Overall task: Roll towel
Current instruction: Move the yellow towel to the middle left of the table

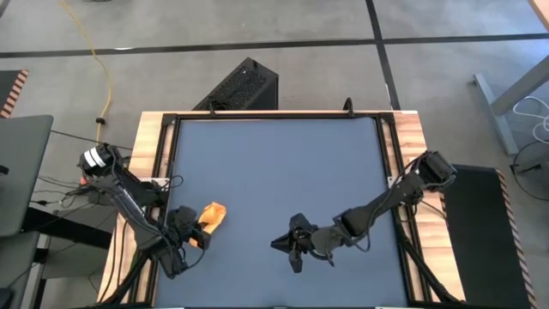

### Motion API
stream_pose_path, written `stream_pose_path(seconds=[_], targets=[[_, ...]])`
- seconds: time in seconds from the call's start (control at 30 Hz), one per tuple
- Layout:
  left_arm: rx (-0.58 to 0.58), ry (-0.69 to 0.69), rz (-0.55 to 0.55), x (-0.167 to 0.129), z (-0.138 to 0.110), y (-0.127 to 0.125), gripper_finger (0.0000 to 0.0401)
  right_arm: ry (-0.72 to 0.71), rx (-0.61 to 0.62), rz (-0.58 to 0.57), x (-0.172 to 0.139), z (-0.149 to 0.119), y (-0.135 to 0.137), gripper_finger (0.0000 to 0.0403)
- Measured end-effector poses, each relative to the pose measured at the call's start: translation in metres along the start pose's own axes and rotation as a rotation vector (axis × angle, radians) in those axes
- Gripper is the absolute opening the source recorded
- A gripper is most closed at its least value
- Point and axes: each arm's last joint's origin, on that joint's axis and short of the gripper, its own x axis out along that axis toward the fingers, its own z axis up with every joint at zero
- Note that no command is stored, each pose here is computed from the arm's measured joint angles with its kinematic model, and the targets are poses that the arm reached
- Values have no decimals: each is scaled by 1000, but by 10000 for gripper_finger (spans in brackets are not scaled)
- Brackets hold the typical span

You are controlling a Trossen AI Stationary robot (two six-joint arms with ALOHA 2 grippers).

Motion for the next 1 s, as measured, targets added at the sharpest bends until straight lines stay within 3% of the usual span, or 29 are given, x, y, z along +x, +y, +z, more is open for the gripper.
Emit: stream_pose_path(seconds=[1.0], targets=[[36,57,98,9,-4,8,12,19,-25,6,3,-19,4,62]])
